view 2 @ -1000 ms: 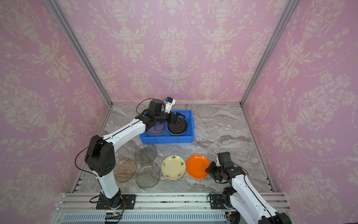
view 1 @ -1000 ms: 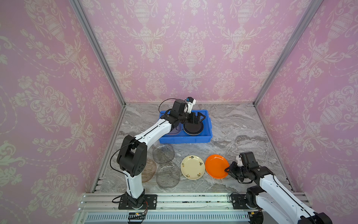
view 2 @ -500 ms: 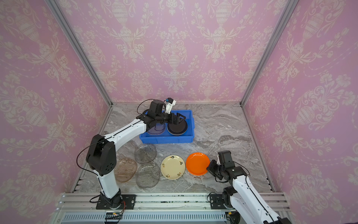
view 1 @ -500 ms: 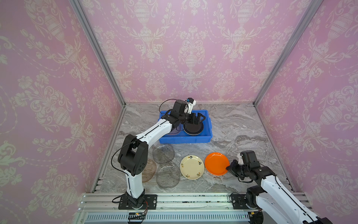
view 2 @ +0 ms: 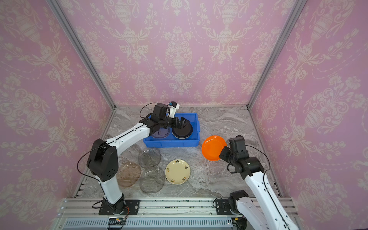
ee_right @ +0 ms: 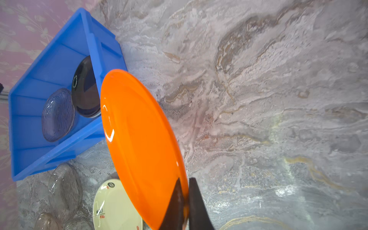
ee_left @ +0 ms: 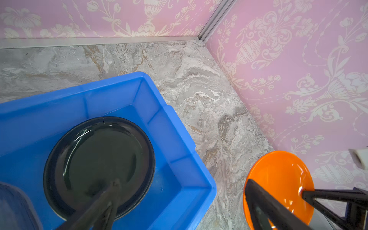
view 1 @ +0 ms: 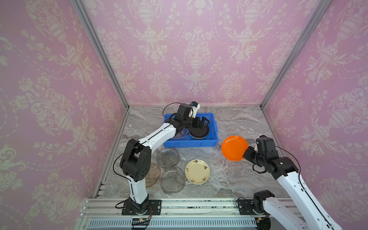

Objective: Place the plates into the plastic bin on the countertop
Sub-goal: Pick up the plate from the bottom-center of the table, then pick up the plate from the center of the table.

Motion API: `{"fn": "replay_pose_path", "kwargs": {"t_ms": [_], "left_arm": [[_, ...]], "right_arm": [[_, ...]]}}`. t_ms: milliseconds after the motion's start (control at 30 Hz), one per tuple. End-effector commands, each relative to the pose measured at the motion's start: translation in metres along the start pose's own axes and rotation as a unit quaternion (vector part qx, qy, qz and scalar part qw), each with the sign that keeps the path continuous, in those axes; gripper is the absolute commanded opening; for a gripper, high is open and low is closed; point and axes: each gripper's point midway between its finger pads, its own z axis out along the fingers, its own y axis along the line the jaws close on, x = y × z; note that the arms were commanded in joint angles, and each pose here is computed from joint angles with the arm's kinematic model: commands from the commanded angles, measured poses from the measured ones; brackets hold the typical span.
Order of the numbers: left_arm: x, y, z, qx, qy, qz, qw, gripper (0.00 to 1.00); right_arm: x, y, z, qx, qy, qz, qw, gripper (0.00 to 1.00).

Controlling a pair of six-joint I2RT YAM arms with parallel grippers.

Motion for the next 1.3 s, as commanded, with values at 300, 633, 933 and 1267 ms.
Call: {"fn": "replay_pose_path", "kwargs": {"t_ms": [300, 633, 933, 1267], "left_arm": [[-0.007, 0.0, -0.018, -0.001, -0.026, 0.002, 1.0, 0.99], [-0.02, 0.02, -0.032, 0.071, -0.073, -0.091, 0.991, 0.99], [-0.023, 0.023, -0.04, 0.093, -0.087, -0.107, 0.986, 0.93], [-0.021, 0.038, -0.04, 0.09, -0.084, -0.127, 0.984, 0.63]], "right_arm": [[-0.102, 0.065, -0.024, -0.071, -0.161, -0.011, 0.984, 0.0], [-0.117, 0.147, -0.001, -0.216, -0.135, -0.026, 0.967, 0.0], [-0.088, 0.203, 0.044, -0.293, -0.044, -0.03, 0.955, 0.0], [-0.084, 0.237, 0.066, -0.343, -0.004, -0.018, 0.939, 0.0]]}}
